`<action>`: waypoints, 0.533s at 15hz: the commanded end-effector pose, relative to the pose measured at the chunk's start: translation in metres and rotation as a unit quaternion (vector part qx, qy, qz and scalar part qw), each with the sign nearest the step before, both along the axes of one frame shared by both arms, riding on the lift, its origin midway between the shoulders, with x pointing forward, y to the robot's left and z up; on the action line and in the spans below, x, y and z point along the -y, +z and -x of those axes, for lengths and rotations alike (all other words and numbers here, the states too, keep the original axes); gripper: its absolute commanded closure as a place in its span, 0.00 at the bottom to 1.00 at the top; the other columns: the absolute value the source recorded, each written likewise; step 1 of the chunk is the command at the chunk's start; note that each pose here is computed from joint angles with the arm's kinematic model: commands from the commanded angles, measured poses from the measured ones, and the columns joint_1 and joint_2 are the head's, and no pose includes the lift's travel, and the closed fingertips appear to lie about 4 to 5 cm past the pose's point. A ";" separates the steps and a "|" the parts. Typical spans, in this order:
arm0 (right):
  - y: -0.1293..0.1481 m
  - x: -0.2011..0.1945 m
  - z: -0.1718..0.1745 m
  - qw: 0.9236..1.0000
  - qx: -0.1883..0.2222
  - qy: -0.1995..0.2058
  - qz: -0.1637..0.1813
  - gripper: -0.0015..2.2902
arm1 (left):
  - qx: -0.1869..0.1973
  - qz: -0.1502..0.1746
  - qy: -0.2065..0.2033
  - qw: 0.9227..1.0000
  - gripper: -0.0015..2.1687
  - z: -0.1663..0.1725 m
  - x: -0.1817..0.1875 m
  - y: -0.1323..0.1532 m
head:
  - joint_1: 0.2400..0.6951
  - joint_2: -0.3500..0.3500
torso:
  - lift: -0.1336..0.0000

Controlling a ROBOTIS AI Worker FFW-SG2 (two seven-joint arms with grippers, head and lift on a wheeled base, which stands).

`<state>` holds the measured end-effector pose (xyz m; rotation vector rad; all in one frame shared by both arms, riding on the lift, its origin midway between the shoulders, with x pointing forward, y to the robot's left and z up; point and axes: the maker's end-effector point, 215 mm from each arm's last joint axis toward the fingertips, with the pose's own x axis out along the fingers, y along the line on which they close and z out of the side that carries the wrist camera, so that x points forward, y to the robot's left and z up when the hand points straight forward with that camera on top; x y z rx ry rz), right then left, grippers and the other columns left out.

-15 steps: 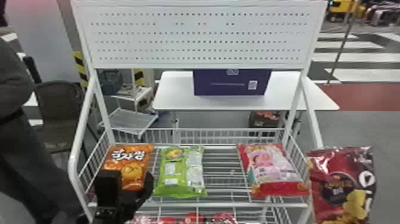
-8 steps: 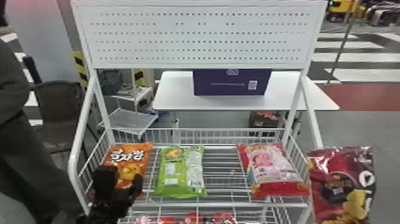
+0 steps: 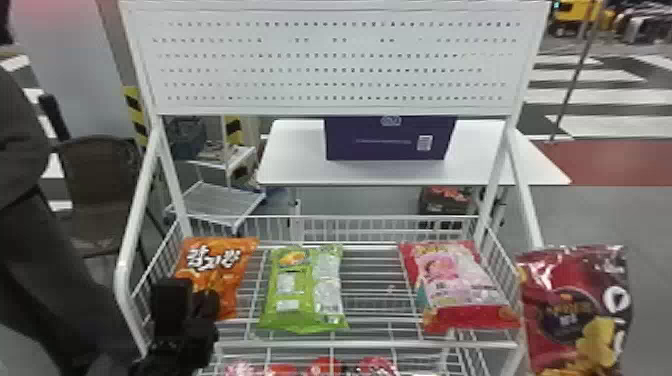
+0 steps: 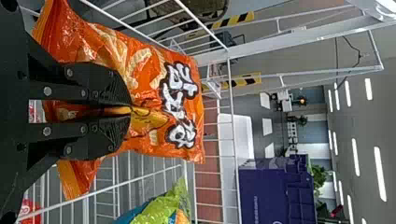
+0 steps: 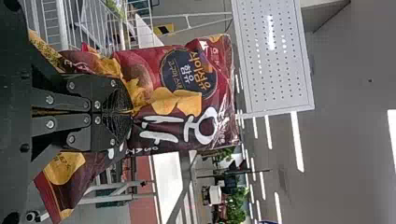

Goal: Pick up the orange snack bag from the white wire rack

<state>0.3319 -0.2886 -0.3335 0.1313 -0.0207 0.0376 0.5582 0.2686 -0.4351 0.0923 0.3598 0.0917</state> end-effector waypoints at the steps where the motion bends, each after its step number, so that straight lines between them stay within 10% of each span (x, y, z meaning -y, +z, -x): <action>1: -0.001 0.000 0.000 1.000 -0.001 0.000 0.000 0.96 | 0.020 0.006 -0.009 1.000 0.99 0.008 0.010 0.022 | 0.57 0.50 | 1.00; 8: -0.002 -0.001 -0.002 1.000 0.000 0.000 -0.001 0.96 | 0.082 0.041 -0.013 0.996 0.99 0.107 0.015 0.073 | 0.57 0.50 | 1.00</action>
